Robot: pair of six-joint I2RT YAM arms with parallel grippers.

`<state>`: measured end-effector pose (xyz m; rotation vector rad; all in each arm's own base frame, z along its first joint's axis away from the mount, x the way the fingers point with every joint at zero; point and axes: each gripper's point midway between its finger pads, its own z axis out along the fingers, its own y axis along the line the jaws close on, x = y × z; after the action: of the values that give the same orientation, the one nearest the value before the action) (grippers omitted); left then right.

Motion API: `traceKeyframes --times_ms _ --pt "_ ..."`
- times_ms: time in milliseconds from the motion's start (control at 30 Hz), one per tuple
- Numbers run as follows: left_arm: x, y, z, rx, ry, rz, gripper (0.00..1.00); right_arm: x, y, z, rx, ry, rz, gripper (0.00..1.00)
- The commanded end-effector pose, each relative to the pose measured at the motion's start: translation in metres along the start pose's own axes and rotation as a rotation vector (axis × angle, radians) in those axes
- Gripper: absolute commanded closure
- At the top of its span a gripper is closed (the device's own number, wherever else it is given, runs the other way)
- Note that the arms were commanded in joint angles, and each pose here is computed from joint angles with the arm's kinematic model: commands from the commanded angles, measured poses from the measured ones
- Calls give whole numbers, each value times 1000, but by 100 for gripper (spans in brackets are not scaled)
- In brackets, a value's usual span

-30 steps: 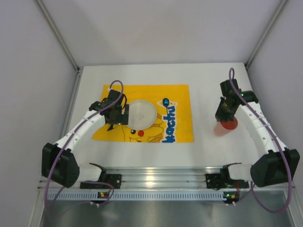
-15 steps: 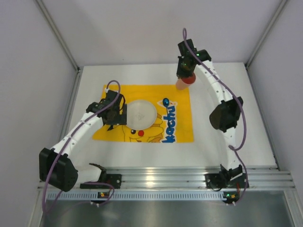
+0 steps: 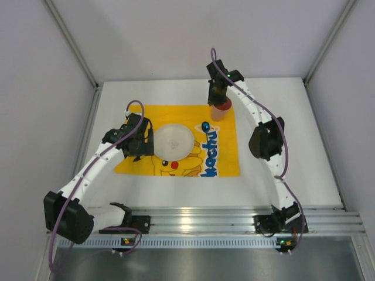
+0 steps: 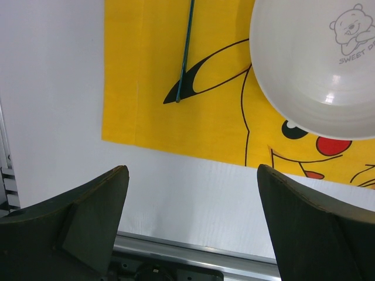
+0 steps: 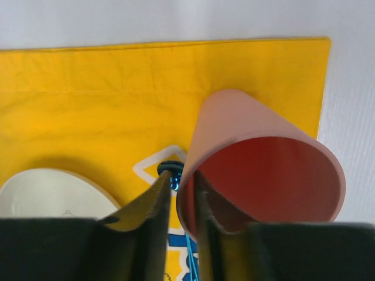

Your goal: Set the dinner table for one person

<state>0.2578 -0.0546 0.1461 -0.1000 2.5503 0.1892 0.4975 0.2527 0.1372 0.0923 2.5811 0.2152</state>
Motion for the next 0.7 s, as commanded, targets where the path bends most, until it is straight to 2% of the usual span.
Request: traceKeyframes --times_ms 0,67,167,333,467,667 --pt "0 2 -2 -18 1 -20 4 1 10 10 18 -28 -47 73" --pt "1 1 0 -16 8 -26 4 1 13 11 8 -29 -55 49" --pt "3 -1 2 -9 18 -30 4 -4 23 6 -38 -47 -51 39" --pt "4 -2 3 -11 24 -26 4 -27 40 -14 -119 -126 -43 31" --pt "0 0 1 -18 12 -21 4 -48 51 -48 -185 -206 -48 12" --pt "-5 2 -5 -17 1 -22 4 -75 50 -109 -213 -329 -48 6"
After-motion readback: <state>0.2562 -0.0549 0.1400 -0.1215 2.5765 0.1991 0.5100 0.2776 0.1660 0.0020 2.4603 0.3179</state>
